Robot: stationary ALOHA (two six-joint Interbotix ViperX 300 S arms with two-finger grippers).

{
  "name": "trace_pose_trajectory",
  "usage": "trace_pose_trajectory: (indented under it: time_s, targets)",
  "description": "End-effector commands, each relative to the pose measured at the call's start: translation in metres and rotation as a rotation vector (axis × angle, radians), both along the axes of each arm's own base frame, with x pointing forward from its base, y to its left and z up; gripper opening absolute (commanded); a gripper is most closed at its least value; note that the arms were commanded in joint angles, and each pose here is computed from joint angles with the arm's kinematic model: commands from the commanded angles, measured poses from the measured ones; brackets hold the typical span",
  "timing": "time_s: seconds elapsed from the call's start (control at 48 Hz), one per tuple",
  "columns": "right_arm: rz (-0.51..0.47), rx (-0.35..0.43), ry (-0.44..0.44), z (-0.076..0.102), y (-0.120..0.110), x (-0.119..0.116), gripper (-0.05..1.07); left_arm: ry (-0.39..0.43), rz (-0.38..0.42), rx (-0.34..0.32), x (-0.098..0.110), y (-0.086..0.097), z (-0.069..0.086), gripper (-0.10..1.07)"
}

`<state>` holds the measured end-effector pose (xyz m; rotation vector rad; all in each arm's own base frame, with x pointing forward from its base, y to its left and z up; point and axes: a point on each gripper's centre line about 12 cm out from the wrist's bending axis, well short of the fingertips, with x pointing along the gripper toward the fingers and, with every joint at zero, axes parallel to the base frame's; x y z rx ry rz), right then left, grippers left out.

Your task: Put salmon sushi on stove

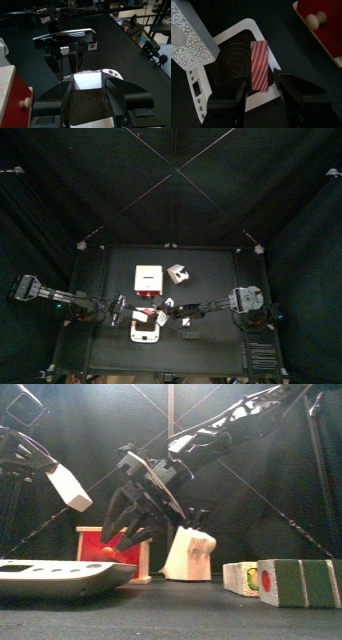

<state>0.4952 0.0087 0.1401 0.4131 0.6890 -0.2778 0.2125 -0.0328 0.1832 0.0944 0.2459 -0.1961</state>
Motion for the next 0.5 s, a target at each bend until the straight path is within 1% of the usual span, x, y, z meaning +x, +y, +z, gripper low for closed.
trace_pose_trajectory:
  time_s: [0.0,0.104,0.292,0.479]
  targets:
    - [0.008,-0.001,-0.048,0.0195,0.0020,0.0052,0.79,-0.014,-0.002,-0.002,0.0025,-0.0006,0.0039,0.57]
    - [0.005,-0.004,-0.042,0.0187,0.0014,0.0045,0.79,-0.013,-0.001,-0.003,0.0025,-0.0006,0.0039,0.57]
    - [-0.010,-0.015,-0.039,0.0256,-0.0010,-0.0010,0.79,-0.015,0.000,-0.002,0.0026,-0.0003,0.0041,0.57]
    - [-0.010,-0.021,-0.035,0.0265,-0.0017,-0.0044,0.79,-0.015,-0.002,-0.002,0.0025,-0.0007,0.0041,0.57]
